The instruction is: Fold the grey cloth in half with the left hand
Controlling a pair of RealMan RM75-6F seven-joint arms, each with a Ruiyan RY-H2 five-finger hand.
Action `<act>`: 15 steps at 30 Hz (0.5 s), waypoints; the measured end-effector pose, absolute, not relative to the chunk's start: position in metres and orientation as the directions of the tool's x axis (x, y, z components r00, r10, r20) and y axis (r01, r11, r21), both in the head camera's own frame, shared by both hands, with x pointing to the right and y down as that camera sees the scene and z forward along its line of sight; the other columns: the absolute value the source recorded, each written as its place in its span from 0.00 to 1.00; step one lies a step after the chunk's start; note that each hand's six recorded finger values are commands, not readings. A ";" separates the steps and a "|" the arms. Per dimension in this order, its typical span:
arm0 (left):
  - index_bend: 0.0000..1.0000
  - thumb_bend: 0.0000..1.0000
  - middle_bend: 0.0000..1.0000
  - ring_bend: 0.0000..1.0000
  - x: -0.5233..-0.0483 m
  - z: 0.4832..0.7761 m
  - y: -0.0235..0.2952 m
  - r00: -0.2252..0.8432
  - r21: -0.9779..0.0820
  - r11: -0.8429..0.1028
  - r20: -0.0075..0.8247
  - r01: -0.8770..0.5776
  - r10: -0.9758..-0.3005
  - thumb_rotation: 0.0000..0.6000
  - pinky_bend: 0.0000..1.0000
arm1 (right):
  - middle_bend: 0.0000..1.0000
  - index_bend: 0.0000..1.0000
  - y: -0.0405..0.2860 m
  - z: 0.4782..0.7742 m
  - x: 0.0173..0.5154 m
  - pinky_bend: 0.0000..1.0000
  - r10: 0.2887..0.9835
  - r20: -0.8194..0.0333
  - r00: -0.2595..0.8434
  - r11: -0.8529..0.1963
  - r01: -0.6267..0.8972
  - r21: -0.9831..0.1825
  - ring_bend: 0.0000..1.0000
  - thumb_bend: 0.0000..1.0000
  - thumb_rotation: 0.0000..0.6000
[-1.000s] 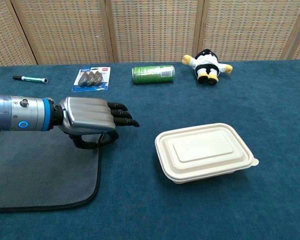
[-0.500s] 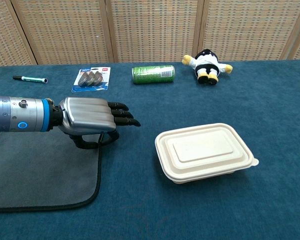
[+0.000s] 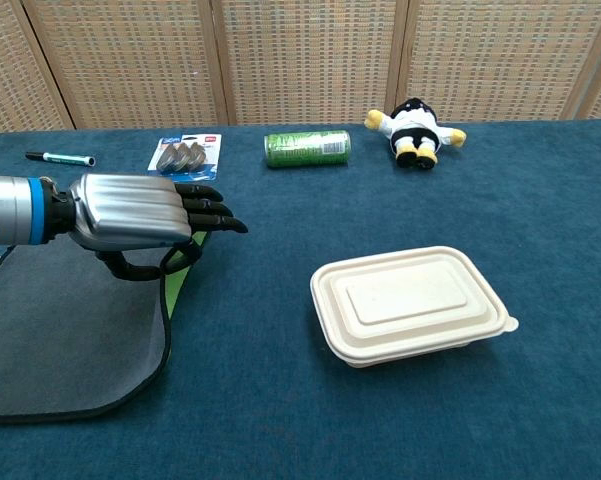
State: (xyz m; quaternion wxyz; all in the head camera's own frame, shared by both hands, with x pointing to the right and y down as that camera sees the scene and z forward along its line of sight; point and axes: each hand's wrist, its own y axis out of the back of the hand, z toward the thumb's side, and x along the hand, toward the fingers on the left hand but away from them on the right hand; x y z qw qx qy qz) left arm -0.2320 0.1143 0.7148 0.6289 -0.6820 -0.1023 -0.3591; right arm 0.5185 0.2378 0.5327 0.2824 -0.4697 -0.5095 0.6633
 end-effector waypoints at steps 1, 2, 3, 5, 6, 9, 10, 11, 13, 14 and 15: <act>0.62 0.49 0.00 0.00 -0.235 0.714 0.114 0.720 -0.784 -0.188 0.619 0.592 -0.314 1.00 0.00 | 0.00 0.00 0.238 0.533 0.518 0.00 0.854 -0.336 -0.398 -0.322 0.103 -0.941 0.00 0.00 1.00; 0.62 0.49 0.00 0.00 -0.240 0.712 0.114 0.718 -0.783 -0.187 0.620 0.594 -0.315 1.00 0.00 | 0.00 0.00 0.238 0.533 0.517 0.00 0.854 -0.336 -0.397 -0.322 0.104 -0.941 0.00 0.00 1.00; 0.62 0.49 0.00 0.00 -0.246 0.711 0.114 0.715 -0.779 -0.185 0.624 0.599 -0.314 1.00 0.00 | 0.00 0.00 0.238 0.533 0.517 0.00 0.854 -0.335 -0.397 -0.322 0.103 -0.941 0.00 0.00 1.00; 0.62 0.49 0.00 0.00 -0.256 0.708 0.115 0.711 -0.773 -0.179 0.631 0.608 -0.309 1.00 0.00 | 0.00 0.00 0.238 0.532 0.517 0.00 0.855 -0.334 -0.397 -0.321 0.102 -0.942 0.00 0.00 1.00; 0.62 0.49 0.00 0.00 -0.262 0.707 0.116 0.709 -0.769 -0.174 0.636 0.615 -0.305 1.00 0.00 | 0.00 0.00 0.238 0.532 0.517 0.00 0.855 -0.334 -0.397 -0.321 0.101 -0.942 0.00 0.00 1.00; 0.62 0.49 0.00 0.00 -0.276 0.702 0.116 0.703 -0.764 -0.167 0.642 0.624 -0.307 1.00 0.00 | 0.00 0.00 0.238 0.532 0.516 0.00 0.855 -0.334 -0.396 -0.323 0.098 -0.941 0.00 0.00 1.00; 0.62 0.49 0.00 0.00 -0.280 0.700 0.117 0.702 -0.763 -0.169 0.642 0.623 -0.310 1.00 0.00 | 0.00 0.00 0.238 0.533 0.516 0.00 0.855 -0.335 -0.395 -0.324 0.097 -0.941 0.00 0.00 1.00; 0.62 0.49 0.00 0.00 -0.284 0.699 0.117 0.701 -0.764 -0.173 0.642 0.622 -0.312 1.00 0.00 | 0.00 0.00 0.238 0.533 0.515 0.00 0.856 -0.336 -0.394 -0.325 0.095 -0.941 0.00 0.00 1.00; 0.62 0.49 0.00 0.00 -0.292 0.698 0.121 0.697 -0.761 -0.182 0.645 0.622 -0.315 1.00 0.00 | 0.00 0.00 0.238 0.534 0.515 0.00 0.856 -0.337 -0.392 -0.327 0.094 -0.940 0.00 0.00 1.00; 0.62 0.50 0.00 0.00 -0.295 0.699 0.121 0.694 -0.759 -0.184 0.647 0.624 -0.317 1.00 0.00 | 0.00 0.00 0.238 0.534 0.514 0.00 0.857 -0.338 -0.390 -0.329 0.092 -0.940 0.00 0.00 1.00; 0.62 0.50 0.00 0.00 -0.299 0.699 0.122 0.690 -0.757 -0.187 0.650 0.626 -0.319 1.00 0.00 | 0.00 0.00 0.238 0.534 0.513 0.00 0.857 -0.338 -0.388 -0.330 0.091 -0.940 0.00 0.00 1.00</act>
